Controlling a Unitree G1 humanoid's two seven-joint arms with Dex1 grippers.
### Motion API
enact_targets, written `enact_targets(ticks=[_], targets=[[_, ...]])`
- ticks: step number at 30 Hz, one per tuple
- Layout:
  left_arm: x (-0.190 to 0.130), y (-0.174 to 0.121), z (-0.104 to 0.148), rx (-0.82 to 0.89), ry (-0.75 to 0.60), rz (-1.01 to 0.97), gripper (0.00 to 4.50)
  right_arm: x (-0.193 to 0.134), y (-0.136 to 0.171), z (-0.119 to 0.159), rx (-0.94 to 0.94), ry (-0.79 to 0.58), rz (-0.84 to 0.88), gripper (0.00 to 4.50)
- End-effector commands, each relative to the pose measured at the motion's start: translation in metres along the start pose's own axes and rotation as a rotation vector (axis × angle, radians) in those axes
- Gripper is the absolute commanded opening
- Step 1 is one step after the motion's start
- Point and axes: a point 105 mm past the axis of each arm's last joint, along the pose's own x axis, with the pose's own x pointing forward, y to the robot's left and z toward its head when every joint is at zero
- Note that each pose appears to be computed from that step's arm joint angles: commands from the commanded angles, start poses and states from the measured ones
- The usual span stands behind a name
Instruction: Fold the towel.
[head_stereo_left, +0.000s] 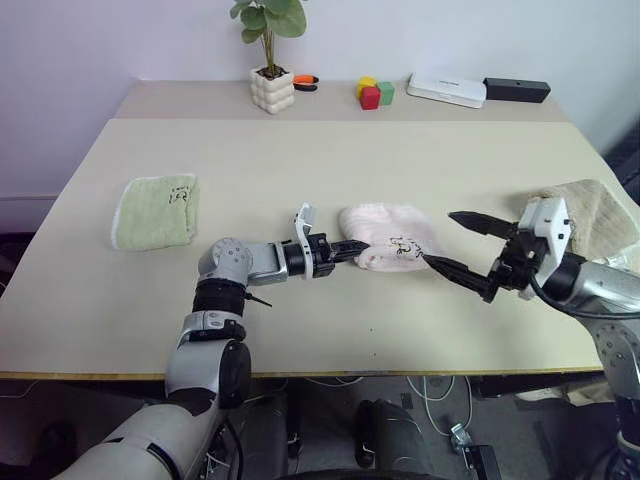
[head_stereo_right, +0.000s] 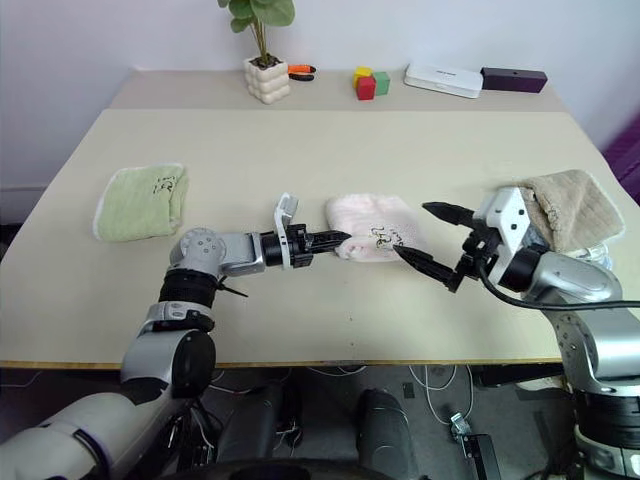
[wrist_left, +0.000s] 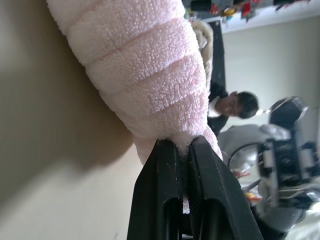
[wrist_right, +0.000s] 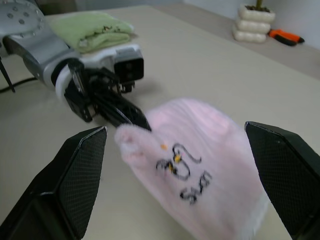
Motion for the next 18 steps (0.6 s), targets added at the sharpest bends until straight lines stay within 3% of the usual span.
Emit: enact_targets(ticks=[1, 7, 18], targets=[[0.005, 0.001, 0.009, 0.005, -0.059, 0.021, 0.02, -0.008, -0.001, 0.015, -0.071, -0.020, -0.007, 4.50], [-0.011, -0.008, 0.040, 0.231, -0.187, 0.056, 0.02, -0.017, -0.001, 0.020, -0.046, -0.041, -0.006, 4.50], [-0.080, -0.035, 0.106, 0.540, -0.462, 0.146, 0.02, -0.001, 0.004, 0.027, -0.029, -0.089, 0.049, 4.50]])
